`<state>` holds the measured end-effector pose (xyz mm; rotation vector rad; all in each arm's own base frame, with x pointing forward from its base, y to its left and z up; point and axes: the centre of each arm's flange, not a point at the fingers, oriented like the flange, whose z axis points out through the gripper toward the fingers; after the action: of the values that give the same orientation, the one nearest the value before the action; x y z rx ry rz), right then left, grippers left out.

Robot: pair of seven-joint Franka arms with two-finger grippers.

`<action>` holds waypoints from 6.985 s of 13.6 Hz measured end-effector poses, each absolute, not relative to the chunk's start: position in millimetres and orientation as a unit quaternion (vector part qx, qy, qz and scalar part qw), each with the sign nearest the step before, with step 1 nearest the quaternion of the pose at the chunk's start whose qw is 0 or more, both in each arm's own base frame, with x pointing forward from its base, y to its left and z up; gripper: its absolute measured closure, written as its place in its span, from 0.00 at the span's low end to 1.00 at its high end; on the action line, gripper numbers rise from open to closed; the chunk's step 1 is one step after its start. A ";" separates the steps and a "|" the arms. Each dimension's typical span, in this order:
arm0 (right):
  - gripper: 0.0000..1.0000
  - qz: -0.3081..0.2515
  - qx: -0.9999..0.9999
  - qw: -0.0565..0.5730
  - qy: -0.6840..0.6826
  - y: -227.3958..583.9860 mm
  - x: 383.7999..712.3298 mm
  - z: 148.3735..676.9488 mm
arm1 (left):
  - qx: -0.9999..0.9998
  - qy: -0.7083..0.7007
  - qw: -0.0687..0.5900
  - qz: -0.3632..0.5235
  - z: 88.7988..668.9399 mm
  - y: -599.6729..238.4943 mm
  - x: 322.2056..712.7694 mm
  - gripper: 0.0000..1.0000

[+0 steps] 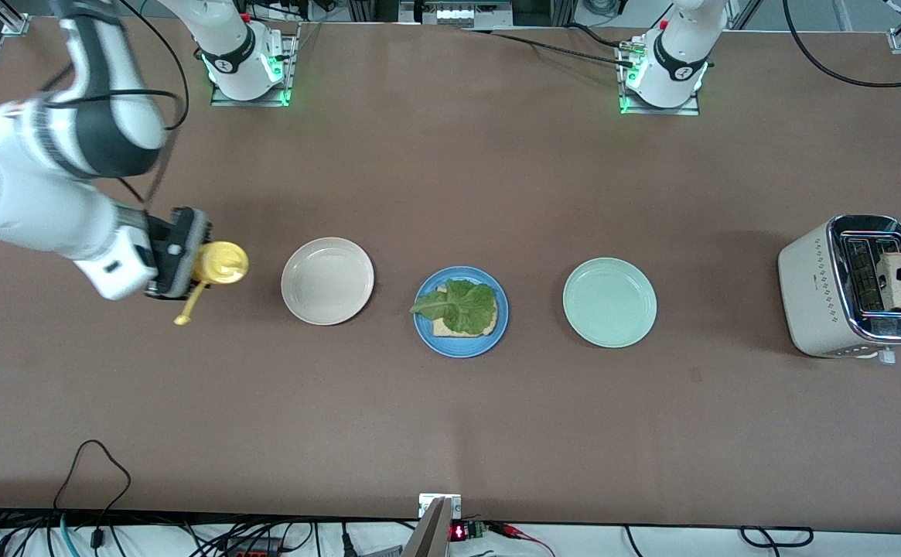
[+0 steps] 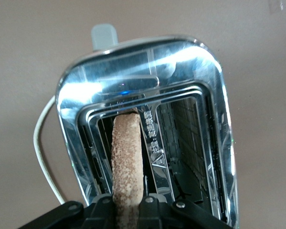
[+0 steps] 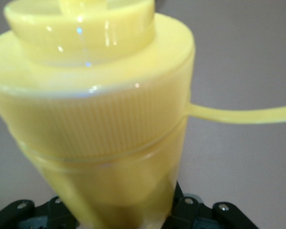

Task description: Make sandwich in blue plate with both arms

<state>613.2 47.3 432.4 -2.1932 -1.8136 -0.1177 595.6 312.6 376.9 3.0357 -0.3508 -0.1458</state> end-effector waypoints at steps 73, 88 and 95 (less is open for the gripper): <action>0.00 0.038 -0.954 0.062 -0.292 -24.8 568.3 568.7 | 0.998 -0.019 0.036 0.042 473.1 -72.4 636.2 0.00; 0.00 0.069 -0.997 0.017 -0.003 15.6 569.0 567.2 | 0.999 0.005 -0.007 -0.035 583.5 -10.7 567.5 0.00; 0.00 0.075 -0.997 0.017 -0.011 6.4 565.0 570.6 | 0.999 0.011 -0.007 -0.038 572.7 -4.4 547.2 0.00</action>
<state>565.0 6.4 570.6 -3.0985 -0.0356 0.2328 547.2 -4.4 572.7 3.1529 0.0337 -0.1205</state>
